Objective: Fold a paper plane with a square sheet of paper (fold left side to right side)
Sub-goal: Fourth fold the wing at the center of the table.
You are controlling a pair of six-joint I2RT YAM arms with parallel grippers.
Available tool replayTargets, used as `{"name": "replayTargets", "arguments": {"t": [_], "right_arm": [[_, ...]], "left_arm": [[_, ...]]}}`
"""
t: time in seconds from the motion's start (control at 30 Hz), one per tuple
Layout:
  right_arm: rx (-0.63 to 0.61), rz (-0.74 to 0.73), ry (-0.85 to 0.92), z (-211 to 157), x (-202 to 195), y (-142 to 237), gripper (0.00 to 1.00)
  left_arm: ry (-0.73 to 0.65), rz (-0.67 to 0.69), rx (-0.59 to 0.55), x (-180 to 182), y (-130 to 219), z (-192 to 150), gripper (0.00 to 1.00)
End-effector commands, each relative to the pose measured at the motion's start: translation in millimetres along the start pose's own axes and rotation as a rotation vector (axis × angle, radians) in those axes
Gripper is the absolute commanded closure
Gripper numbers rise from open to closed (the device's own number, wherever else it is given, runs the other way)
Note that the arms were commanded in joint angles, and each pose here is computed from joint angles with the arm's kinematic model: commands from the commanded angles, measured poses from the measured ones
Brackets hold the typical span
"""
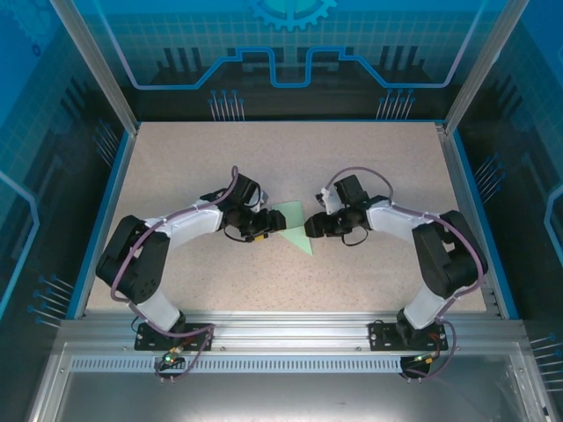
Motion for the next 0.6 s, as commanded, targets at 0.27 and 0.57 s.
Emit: {"name": "replayTargets", "arguments": {"t": [0.27,0.57], "right_arm": [[0.036,-0.062,0.005,11.5,-14.9,-23.2,0.61],[0.047,-0.075,-0.003,8.9,-19.2,-24.7,0.72]], "left_arm": [[0.058,-0.031,-0.011,3.0,-20.8,13.7,0.29],[0.07,-0.044,0.006,1.4,-32.3,19.4,0.31]]}}
Point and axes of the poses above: each hand's point on the last joint's axis, 136 mm out from that joint toward the fingers, its own y axis back along the fingers, its own x axis along the line the jaws close on, z = x × y, the point moved 3 cm from there along y, back along the fingers, and after that the axes turned 4 degrees about -y, right-handed, at the moved point
